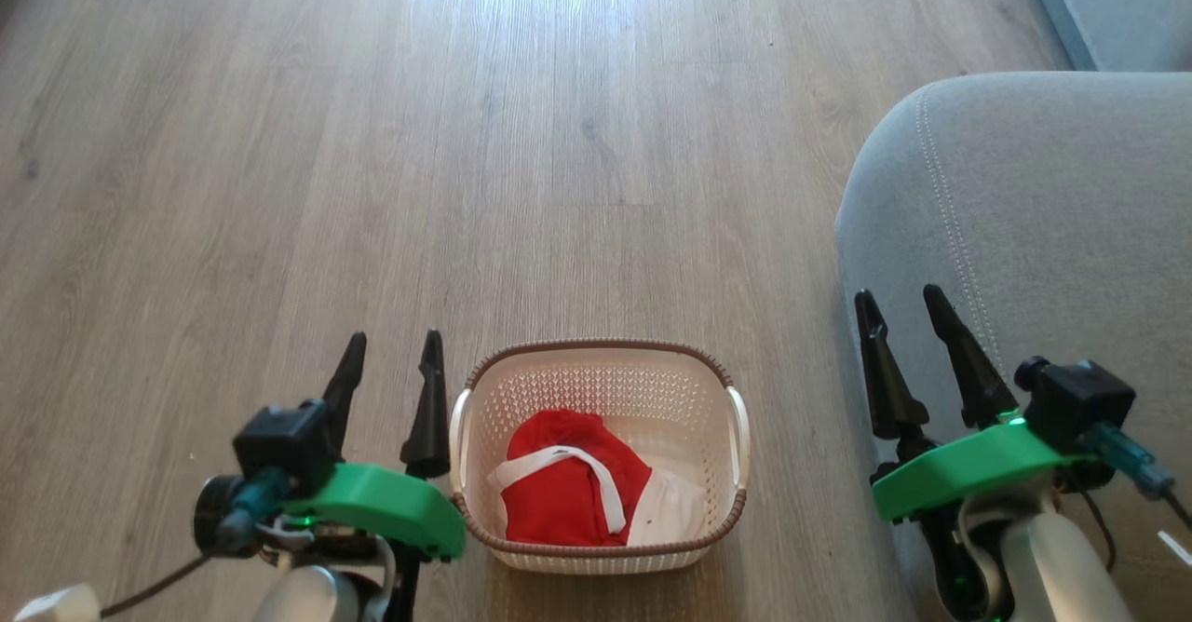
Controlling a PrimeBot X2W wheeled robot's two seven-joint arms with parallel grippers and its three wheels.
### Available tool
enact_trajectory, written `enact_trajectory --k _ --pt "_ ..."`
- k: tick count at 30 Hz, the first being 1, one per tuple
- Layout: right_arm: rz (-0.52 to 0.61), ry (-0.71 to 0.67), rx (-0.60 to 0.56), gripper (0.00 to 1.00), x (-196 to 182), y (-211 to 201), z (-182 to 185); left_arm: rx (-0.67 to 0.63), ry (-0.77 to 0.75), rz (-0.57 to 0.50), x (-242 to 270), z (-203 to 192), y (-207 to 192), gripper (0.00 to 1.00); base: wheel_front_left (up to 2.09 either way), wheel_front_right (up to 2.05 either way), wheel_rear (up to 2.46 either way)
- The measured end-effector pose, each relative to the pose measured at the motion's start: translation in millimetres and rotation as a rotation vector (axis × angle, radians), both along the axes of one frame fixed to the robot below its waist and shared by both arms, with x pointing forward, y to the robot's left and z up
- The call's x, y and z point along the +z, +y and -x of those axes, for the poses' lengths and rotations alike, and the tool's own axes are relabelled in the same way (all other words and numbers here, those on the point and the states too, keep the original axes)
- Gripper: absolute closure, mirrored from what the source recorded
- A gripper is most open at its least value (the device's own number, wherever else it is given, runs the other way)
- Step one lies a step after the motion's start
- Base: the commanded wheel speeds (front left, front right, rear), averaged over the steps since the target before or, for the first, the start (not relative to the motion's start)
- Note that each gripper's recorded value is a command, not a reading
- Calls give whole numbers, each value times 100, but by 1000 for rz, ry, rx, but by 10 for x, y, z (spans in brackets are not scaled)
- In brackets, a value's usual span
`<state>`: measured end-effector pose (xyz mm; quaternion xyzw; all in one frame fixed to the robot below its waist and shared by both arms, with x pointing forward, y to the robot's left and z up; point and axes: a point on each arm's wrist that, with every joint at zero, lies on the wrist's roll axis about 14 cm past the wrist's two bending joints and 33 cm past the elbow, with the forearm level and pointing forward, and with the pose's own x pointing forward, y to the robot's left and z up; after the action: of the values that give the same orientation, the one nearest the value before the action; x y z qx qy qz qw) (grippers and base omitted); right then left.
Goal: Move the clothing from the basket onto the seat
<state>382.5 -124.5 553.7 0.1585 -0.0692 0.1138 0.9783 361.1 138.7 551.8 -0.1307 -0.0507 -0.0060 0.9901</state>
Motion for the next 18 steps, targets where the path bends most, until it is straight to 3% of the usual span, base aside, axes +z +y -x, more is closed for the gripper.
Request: enact_trajectory --k 18 --pt "153 65 9 0 -377 55 51 12 -42 -189 -49 74 -147 0 0 0 0"
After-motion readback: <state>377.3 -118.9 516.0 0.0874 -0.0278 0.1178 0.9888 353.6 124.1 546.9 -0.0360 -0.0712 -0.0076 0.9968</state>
